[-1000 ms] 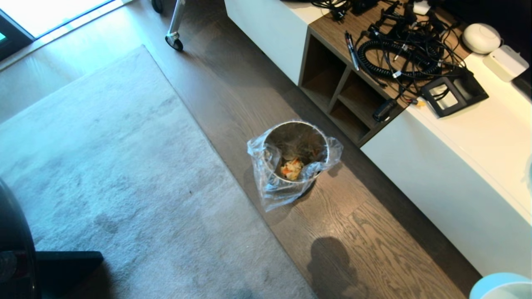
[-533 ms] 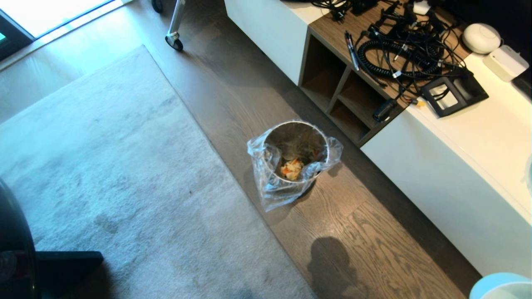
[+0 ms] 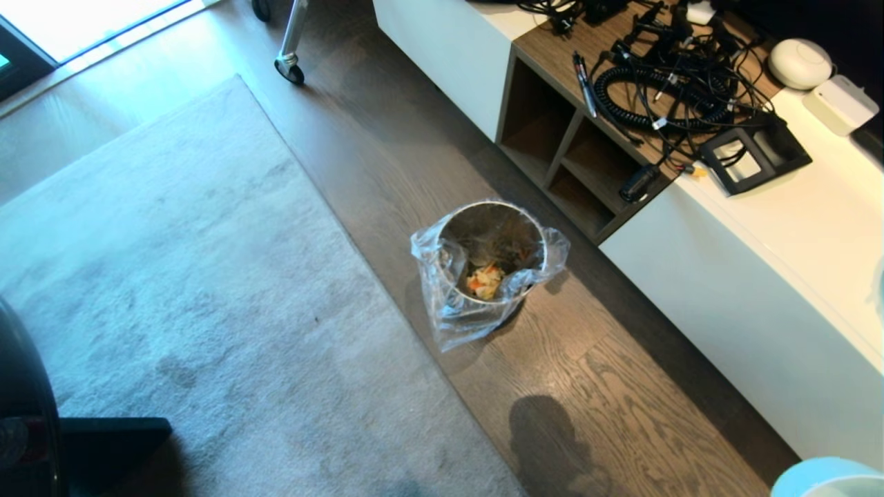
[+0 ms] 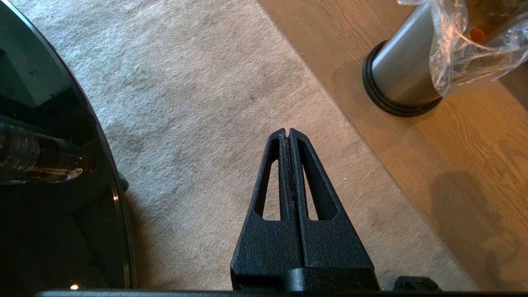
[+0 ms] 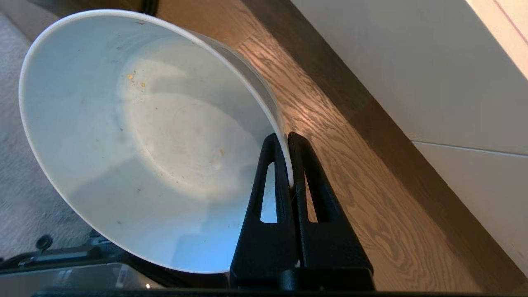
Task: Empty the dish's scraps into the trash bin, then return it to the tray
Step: Put the bowl back to the table
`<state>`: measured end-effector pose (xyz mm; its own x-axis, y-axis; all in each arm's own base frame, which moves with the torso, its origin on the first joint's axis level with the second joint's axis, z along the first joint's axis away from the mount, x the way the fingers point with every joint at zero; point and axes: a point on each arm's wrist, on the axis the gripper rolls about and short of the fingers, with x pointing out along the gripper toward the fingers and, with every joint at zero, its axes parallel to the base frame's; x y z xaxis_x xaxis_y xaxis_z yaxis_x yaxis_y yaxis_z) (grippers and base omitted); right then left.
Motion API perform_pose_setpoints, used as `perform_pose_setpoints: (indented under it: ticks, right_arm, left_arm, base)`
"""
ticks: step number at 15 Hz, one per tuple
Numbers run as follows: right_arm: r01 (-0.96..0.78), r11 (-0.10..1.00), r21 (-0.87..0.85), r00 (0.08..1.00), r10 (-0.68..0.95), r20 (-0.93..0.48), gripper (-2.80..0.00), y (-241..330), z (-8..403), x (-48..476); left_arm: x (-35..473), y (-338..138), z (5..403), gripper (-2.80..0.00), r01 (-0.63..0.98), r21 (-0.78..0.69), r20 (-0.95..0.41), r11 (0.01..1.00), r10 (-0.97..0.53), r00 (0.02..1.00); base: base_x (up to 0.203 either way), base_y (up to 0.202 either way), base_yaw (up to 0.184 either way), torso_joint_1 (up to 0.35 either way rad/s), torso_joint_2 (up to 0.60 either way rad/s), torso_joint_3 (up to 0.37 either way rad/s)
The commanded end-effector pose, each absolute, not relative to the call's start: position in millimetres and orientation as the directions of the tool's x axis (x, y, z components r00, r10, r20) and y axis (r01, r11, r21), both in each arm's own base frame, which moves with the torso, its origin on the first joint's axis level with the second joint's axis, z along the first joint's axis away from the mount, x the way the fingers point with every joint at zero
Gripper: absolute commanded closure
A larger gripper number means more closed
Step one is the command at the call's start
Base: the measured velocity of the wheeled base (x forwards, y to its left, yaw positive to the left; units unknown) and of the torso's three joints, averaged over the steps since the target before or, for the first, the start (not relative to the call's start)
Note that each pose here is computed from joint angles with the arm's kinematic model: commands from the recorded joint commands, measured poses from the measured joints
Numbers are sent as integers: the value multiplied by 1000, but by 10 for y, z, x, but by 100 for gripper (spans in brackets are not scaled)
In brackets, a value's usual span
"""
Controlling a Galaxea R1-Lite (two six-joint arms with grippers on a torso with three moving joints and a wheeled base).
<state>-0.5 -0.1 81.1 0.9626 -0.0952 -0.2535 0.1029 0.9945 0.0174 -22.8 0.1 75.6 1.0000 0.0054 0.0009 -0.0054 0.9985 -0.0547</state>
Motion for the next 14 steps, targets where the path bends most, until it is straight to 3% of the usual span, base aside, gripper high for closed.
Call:
perform_pose_setpoints:
  ticks: [1, 9, 14]
  right_arm:
    - [44, 999, 18, 975, -39, -218, 0, 0, 812, -33]
    - [12, 1000, 20, 1000, -12, 16, 0, 0, 782, -222]
    - [10, 1000, 20, 1000, -11, 25, 0, 0, 780, -228]
  left_arm:
    - [-228, 1, 756, 0, -6, -55, 2, 998, 6, 1000]
    - [-228, 1, 756, 0, -6, -55, 2, 998, 6, 1000]
    - [-228, 1, 756, 0, -6, -55, 2, 998, 6, 1000]
  base:
    - [0, 0, 0, 0, 0, 0]
    - [0, 0, 0, 0, 0, 0]
    - [0, 0, 0, 1, 1, 8]
